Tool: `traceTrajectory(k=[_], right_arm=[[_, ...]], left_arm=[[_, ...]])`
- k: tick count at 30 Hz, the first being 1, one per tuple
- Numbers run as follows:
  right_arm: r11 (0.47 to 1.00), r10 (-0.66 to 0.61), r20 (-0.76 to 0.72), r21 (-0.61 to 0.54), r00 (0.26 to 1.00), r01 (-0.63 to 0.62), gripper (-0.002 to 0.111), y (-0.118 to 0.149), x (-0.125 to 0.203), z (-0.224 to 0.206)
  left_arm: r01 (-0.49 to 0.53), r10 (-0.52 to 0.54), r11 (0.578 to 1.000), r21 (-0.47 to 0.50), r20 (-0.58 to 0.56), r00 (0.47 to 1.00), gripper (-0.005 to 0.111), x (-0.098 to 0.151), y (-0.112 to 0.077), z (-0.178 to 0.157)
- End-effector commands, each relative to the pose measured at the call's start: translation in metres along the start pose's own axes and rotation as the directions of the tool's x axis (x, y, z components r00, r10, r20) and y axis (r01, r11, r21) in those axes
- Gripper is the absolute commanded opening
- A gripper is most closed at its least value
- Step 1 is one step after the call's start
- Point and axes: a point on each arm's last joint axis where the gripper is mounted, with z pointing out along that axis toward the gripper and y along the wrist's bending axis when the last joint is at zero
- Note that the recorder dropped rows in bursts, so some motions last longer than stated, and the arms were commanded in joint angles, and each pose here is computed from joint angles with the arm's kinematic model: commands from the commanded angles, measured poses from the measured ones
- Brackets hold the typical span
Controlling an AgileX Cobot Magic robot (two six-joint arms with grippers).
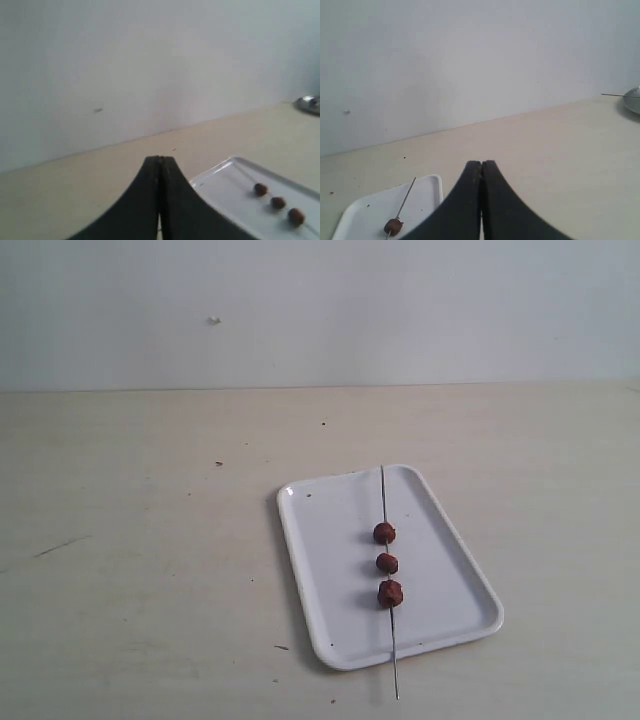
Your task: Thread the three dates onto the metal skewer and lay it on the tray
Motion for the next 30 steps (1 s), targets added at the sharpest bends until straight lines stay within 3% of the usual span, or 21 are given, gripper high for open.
traceTrajectory(k=[1, 5, 10, 21, 30], right_arm=[[1.0, 0.002, 0.002, 0.006, 1.0, -0.002, 0.0, -0.001, 0.001, 0.0], [1.0, 0.002, 0.002, 0.006, 1.0, -0.002, 0.0, -0.001, 0.001, 0.0], [1.0, 0.002, 0.002, 0.006, 1.0, -0.002, 0.0, -0.001, 0.001, 0.0], [1.0, 0.002, 0.002, 0.006, 1.0, -0.002, 0.0, -0.001, 0.001, 0.0], [1.0, 0.002, 0.002, 0.006, 1.0, -0.002, 0.0, -0.001, 0.001, 0.0]], left_arm=[[-0.021, 0.017, 0.981, -0.191, -0.022, 1.0, 0.0, 0.025, 0.014, 0.002], [-0.02, 0.023, 0.946, -0.324, 0.007, 1.0, 0.0, 0.045, 0.024, 0.002], [-0.015, 0.021, 0.926, -0.377, 0.011, 1.0, 0.0, 0.063, 0.026, -0.002], [-0.002, 0.044, 0.92, -0.392, 0.098, 0.994, 0.0, 0.058, 0.022, -0.015], [-0.002, 0.043, 0.92, -0.391, 0.096, 0.994, 0.0, 0.059, 0.021, -0.015]])
